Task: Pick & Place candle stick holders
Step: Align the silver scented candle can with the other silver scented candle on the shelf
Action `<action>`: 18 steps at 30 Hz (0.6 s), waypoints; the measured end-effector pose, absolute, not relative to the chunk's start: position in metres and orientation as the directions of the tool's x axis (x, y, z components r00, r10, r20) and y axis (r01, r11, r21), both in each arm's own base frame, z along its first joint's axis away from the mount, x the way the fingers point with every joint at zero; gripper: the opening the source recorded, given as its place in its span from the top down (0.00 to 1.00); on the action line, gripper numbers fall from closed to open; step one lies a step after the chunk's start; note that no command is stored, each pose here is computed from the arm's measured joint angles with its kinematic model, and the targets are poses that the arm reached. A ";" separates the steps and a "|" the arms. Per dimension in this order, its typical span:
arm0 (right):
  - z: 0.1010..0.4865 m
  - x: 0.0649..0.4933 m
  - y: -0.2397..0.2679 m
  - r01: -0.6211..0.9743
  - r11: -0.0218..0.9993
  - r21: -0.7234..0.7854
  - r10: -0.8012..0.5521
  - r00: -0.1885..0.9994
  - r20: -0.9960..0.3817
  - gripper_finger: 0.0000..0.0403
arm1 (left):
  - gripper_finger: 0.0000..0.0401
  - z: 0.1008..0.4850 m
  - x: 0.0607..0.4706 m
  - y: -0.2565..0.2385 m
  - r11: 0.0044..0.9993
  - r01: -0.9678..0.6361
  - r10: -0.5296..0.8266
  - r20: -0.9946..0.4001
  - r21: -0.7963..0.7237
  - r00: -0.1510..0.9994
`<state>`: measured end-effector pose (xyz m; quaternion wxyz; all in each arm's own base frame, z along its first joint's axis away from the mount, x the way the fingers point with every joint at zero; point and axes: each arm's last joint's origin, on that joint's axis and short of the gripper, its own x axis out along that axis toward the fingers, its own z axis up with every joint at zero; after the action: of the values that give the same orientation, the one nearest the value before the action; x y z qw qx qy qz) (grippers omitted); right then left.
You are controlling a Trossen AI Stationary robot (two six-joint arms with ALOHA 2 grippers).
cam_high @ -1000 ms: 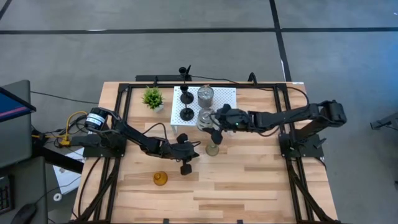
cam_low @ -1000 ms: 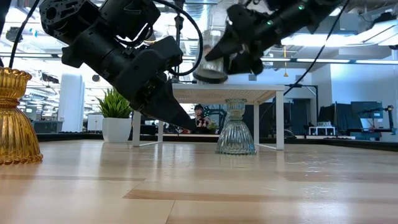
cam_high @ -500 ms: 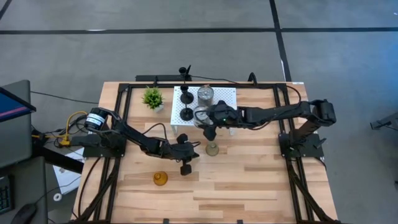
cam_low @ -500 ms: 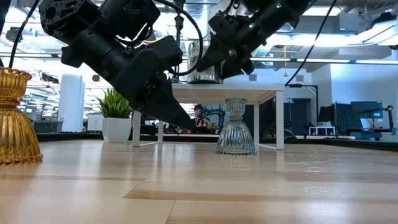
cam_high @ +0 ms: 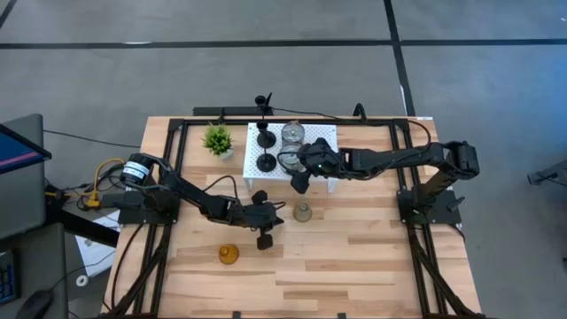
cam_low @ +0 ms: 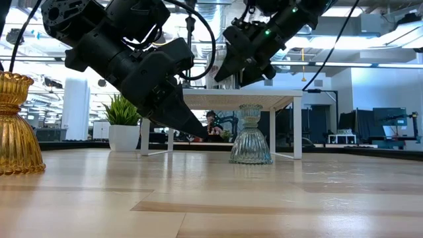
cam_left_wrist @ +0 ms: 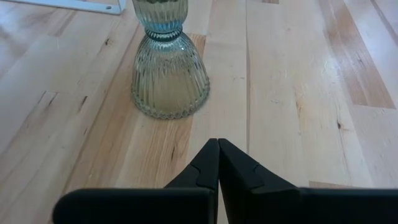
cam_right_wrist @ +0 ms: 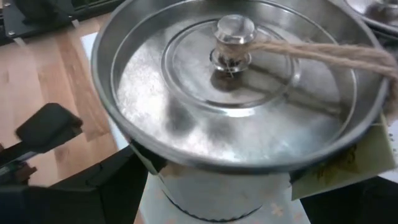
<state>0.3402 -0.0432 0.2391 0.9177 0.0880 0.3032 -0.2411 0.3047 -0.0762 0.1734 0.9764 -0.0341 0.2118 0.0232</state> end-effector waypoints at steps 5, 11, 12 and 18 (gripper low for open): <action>0.239 0.339 -0.049 0.507 0.862 0.011 -0.400 0.692 -0.601 0.18 | 0.99 0.173 0.305 -0.076 0.997 -0.060 0.031 -0.415 -0.057 0.909; 0.239 0.339 -0.049 0.488 0.873 0.027 -0.373 0.702 -0.607 0.18 | 0.99 0.173 0.305 -0.076 0.997 -0.059 0.030 -0.415 -0.057 0.909; 0.239 0.340 -0.048 0.484 0.875 0.028 -0.370 0.703 -0.607 0.18 | 0.99 0.173 0.305 -0.076 0.997 -0.059 0.030 -0.415 -0.057 0.909; 0.239 0.340 -0.046 0.471 0.881 0.039 -0.352 0.710 -0.610 0.18 | 0.99 0.173 0.305 -0.076 0.997 -0.059 0.030 -0.415 -0.057 0.909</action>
<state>0.3400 -0.0460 0.2386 0.9197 0.0963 0.3080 -0.2236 0.3047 -0.0762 0.1734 0.9765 -0.0342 0.2118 0.0230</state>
